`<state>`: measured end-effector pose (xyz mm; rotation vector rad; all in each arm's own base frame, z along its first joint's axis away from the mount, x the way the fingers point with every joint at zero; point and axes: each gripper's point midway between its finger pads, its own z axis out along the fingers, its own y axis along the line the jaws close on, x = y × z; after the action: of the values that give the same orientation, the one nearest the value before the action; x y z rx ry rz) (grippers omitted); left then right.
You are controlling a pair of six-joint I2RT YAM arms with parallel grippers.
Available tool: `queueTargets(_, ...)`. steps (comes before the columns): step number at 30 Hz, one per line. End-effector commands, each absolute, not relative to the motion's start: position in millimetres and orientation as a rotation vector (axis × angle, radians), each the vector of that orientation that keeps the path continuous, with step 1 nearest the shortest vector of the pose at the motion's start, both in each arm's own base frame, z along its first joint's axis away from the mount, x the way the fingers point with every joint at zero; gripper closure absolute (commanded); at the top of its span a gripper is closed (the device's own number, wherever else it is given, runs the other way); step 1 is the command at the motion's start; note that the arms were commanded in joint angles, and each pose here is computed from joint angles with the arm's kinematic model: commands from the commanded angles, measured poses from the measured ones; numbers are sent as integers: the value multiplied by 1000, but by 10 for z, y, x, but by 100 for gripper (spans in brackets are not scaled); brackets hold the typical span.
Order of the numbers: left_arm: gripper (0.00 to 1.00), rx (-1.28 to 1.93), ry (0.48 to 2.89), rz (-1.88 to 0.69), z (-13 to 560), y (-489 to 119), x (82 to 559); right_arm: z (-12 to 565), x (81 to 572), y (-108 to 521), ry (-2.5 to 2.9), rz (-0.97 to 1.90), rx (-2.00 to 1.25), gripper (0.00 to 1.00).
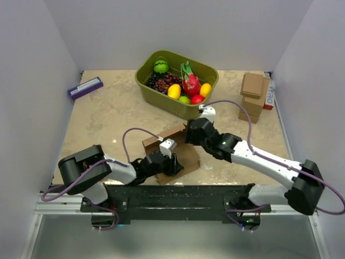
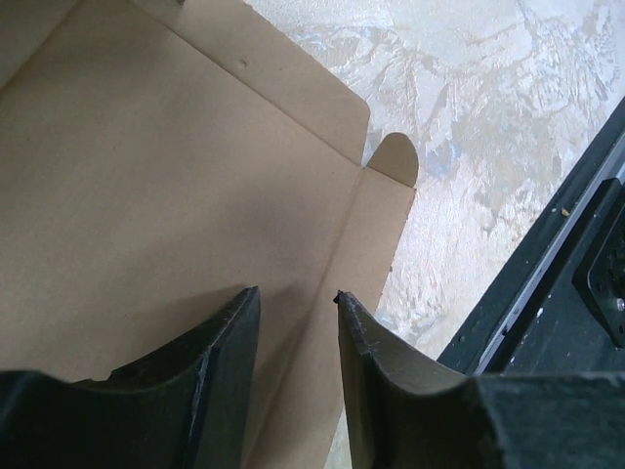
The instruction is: Fold the paper box
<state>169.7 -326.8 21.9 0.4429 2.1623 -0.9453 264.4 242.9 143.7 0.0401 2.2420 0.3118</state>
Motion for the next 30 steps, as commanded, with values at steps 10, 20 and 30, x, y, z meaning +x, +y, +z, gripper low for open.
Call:
queueTargets(10,59,671,2340,-895,-282,-2867,1210,1358,2923,1788,2162,318,0,32)
queueTargets(20,59,731,2311,-958,-241,-2899,1126,1234,2916,2225,2018,547,-262,35)
queueTargets(30,60,779,2313,-1016,-254,-2910,1041,1178,2786,2410,1916,655,-450,37)
